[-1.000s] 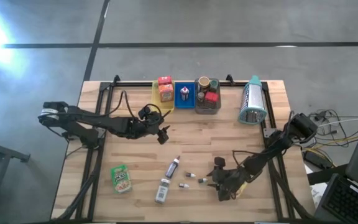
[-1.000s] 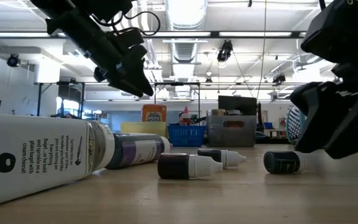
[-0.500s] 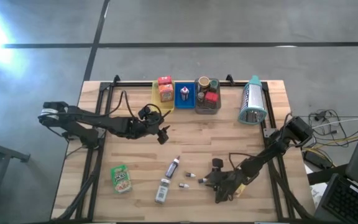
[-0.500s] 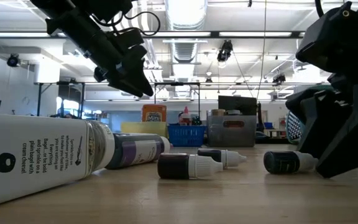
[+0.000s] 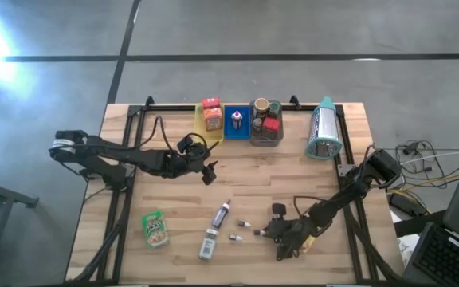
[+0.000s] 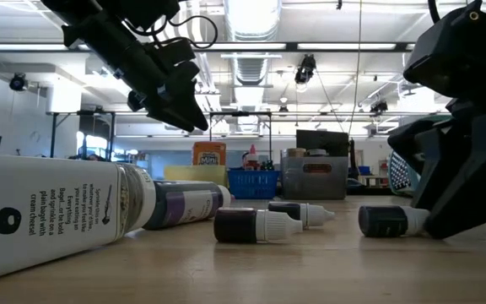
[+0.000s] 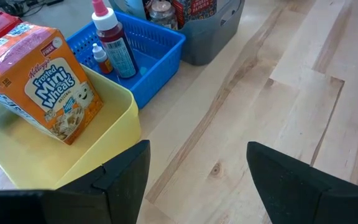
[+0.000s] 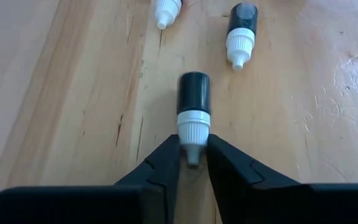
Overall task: Pick & Place Kitchen Items
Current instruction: Put the small blue food coloring bottle into the blue bin
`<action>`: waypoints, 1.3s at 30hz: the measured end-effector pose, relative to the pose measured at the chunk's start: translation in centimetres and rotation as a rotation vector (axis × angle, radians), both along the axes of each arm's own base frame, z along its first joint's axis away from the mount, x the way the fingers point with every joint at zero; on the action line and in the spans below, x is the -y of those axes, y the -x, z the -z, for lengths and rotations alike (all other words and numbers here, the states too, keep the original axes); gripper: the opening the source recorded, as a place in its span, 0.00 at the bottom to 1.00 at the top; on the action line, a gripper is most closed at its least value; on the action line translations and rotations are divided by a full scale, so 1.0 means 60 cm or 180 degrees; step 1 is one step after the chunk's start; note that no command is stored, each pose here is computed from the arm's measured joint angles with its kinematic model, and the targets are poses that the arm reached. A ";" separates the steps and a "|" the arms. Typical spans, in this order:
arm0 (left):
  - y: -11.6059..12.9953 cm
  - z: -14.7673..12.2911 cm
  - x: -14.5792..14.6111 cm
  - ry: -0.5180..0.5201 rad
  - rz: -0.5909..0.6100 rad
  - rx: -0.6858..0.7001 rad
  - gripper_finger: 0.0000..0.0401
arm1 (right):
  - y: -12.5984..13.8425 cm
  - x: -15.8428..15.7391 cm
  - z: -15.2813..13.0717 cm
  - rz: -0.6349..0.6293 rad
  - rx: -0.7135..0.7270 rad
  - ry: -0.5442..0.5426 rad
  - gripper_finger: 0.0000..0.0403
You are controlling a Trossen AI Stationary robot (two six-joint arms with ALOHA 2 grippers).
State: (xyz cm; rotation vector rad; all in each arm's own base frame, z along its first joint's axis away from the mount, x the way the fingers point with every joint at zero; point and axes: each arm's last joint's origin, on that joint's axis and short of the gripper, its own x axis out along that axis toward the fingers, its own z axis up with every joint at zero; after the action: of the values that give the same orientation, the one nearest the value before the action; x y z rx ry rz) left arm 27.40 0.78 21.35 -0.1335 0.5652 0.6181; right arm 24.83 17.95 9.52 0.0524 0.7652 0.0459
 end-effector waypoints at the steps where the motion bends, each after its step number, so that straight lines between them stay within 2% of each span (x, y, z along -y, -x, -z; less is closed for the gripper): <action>1: 0.000 0.000 0.000 -0.0001 0.0000 0.0001 0.68 | 0.000 0.000 0.000 0.0000 0.0001 -0.0001 0.17; 6: 0.000 0.000 0.000 -0.0001 -0.0001 0.0001 0.68 | 0.000 0.000 0.000 0.0002 -0.0002 0.0005 0.13; 15: 0.000 0.000 0.000 0.0000 0.0000 0.0001 0.68 | 0.000 0.001 0.000 0.0000 -0.0003 0.0012 0.15; 24: 0.000 0.000 0.000 -0.0001 0.0000 0.0001 0.68 | 0.006 0.009 -0.014 -0.0117 -0.0138 0.0252 0.12; 30: 0.000 0.000 0.000 0.0000 0.0001 0.0003 0.68 | 0.006 0.024 -0.050 -0.0082 -0.0465 0.0528 0.13; 39: 0.000 0.000 0.000 0.0000 0.0001 0.0004 0.68 | -0.015 0.060 -0.136 -0.0345 -0.1104 0.1165 0.11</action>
State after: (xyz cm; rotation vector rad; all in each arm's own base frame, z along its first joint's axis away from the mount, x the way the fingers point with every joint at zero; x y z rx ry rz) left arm 27.40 0.77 21.36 -0.1338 0.5641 0.6178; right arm 25.76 14.38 17.70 -0.3369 1.1122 -0.0012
